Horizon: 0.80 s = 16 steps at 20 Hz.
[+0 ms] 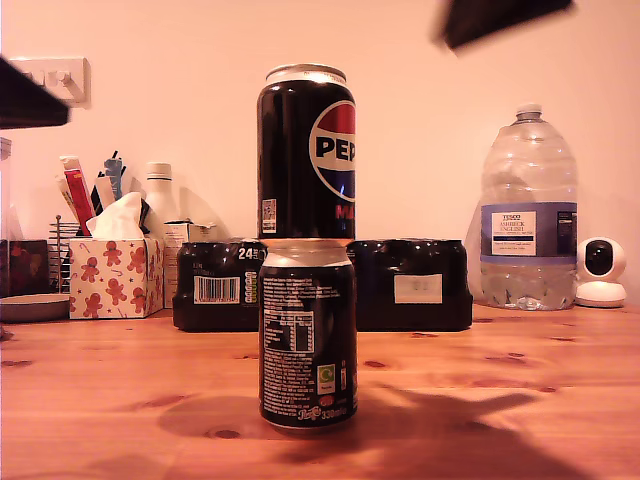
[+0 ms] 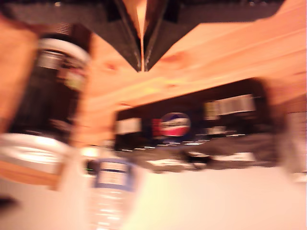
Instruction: Stack up the Pepsi cans on top of each other
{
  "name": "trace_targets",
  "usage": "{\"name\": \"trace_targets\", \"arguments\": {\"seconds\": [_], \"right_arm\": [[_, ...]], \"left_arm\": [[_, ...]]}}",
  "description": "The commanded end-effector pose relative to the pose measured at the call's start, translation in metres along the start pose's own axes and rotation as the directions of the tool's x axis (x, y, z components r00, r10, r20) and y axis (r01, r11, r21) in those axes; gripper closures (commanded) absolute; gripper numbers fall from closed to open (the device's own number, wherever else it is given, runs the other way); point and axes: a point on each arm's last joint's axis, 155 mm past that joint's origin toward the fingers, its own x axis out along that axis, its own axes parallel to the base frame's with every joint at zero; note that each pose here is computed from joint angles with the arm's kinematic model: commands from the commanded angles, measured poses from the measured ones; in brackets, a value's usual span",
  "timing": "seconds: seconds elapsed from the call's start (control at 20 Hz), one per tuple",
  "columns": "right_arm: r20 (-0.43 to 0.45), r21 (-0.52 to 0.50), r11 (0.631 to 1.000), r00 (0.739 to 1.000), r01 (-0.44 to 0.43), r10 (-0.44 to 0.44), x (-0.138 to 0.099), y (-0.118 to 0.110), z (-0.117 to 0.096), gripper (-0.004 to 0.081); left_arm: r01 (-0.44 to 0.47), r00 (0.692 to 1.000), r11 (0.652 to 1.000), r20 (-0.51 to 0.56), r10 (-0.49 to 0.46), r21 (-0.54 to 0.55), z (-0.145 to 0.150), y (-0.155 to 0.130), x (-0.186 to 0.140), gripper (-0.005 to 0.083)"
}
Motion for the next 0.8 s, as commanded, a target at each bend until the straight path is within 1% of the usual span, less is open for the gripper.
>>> {"name": "trace_targets", "arguments": {"seconds": [0.0,0.05,0.1,0.2,0.3,0.45,0.55,0.65,0.75], "right_arm": [[0.026,0.020,0.999,0.999,0.040,-0.041,-0.004,-0.016,-0.010,0.0783],[0.041,0.035,0.997,0.996,0.073,-0.075,-0.007,-0.029,-0.015,0.0783],[0.059,0.047,0.995,0.994,0.088,-0.091,-0.010,-0.037,-0.019,0.0783],[0.103,0.067,0.992,0.989,0.103,-0.109,-0.018,-0.048,-0.028,0.0783],[0.125,0.082,0.990,0.984,0.118,-0.128,-0.027,-0.057,-0.041,0.0783],[0.154,0.110,0.986,0.978,0.127,-0.143,-0.040,-0.063,-0.059,0.0783],[0.172,0.139,0.980,0.972,0.140,-0.163,-0.047,-0.067,-0.069,0.0783],[0.181,0.142,0.979,0.968,0.149,-0.173,-0.057,-0.068,-0.080,0.0783],[0.173,0.141,0.979,0.970,0.150,-0.173,-0.067,-0.065,-0.090,0.0783]], "left_arm": [[-0.030,0.999,1.000,-0.013,0.030,0.000,-0.008,0.009,0.001,0.0797],[-0.047,0.999,0.999,-0.014,0.047,-0.002,-0.008,0.014,0.001,0.0797],[-0.060,0.998,0.998,-0.016,0.060,-0.005,-0.008,0.018,0.000,0.0797],[-0.077,0.997,0.997,-0.026,0.077,-0.009,-0.011,0.024,0.000,0.0797],[-0.096,0.995,0.995,-0.034,0.096,-0.012,-0.015,0.029,-0.001,0.0797],[-0.111,0.992,0.994,-0.062,0.109,-0.024,-0.031,0.034,-0.002,0.0797],[-0.103,0.992,0.994,-0.081,0.100,-0.035,-0.039,0.033,-0.002,0.0797],[-0.089,0.993,0.995,-0.082,0.084,-0.054,-0.039,0.030,-0.001,0.0797],[-0.085,0.994,0.995,-0.074,0.081,-0.053,-0.037,0.029,-0.002,0.0797]]}}
